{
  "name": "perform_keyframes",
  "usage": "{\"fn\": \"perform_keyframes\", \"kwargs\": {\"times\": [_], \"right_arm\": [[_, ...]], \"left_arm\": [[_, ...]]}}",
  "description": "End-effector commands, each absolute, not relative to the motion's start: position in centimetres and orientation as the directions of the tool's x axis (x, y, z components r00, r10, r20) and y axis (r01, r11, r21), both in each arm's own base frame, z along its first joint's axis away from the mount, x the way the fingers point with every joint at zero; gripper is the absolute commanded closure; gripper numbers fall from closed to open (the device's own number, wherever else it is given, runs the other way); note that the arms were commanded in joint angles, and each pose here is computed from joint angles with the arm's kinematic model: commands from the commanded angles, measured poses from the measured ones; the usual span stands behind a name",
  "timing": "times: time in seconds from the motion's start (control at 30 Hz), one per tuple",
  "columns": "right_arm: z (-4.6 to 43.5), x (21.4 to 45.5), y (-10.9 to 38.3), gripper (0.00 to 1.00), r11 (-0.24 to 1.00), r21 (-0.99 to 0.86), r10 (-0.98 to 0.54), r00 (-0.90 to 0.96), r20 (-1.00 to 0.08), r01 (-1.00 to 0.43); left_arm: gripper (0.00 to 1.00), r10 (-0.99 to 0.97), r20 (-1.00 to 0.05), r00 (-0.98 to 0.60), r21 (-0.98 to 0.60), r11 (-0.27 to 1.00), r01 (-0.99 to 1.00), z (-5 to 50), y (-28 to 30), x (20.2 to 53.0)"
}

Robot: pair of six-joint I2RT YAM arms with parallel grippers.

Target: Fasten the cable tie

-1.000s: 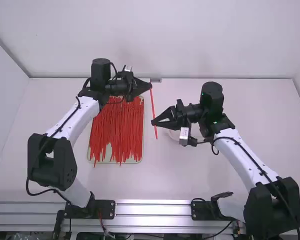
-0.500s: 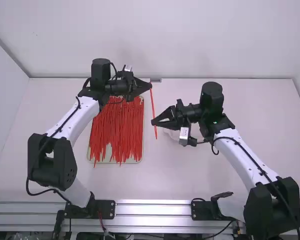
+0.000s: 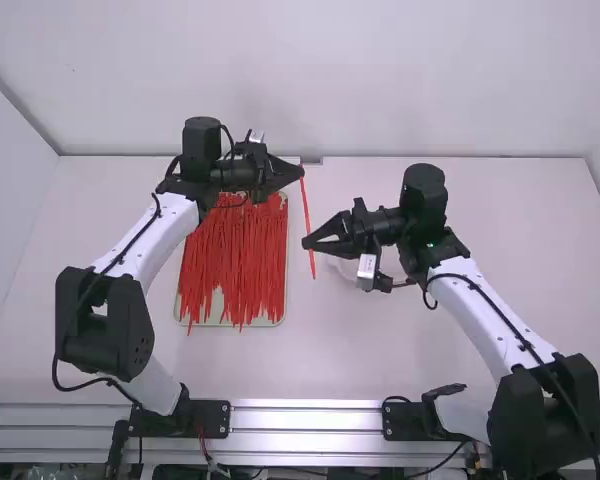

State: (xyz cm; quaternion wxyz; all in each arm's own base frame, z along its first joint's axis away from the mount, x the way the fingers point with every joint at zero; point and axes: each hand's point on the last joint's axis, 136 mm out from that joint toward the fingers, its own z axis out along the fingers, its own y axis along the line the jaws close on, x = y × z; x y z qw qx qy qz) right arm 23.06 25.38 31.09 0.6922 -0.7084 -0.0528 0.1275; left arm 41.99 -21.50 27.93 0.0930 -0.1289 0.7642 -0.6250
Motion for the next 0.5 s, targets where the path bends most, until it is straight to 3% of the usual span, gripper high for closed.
{"fn": "perform_keyframes", "kwargs": {"times": [0.0, 0.1, 0.33, 0.47], "right_arm": [[31.1, 23.2, 25.4, 1.0, -0.036, -0.994, 0.244, 0.964, -0.108, -0.102], [31.0, 23.1, 25.4, 1.0, -0.041, -0.992, 0.243, 0.962, -0.122, -0.115], [31.0, 23.6, 25.4, 1.0, -0.1, -0.921, 0.2, 0.899, -0.389, -0.376], [30.8, 23.9, 25.7, 1.0, -0.105, -0.9, 0.171, 0.884, -0.435, -0.422]], "left_arm": [[0.98, -0.279, 0.009, -0.96, -0.98, 0.186, -0.063, 27.7, -22.0, 41.4], [0.98, -0.262, 0.0, -0.965, -0.982, 0.183, -0.05, 27.8, -22.2, 41.1], [0.98, -0.247, -0.031, -0.969, -0.982, 0.188, -0.016, 27.9, -22.2, 41.0], [0.98, -0.244, -0.042, -0.969, -0.981, 0.193, -0.006, 27.8, -22.2, 41.0]]}}
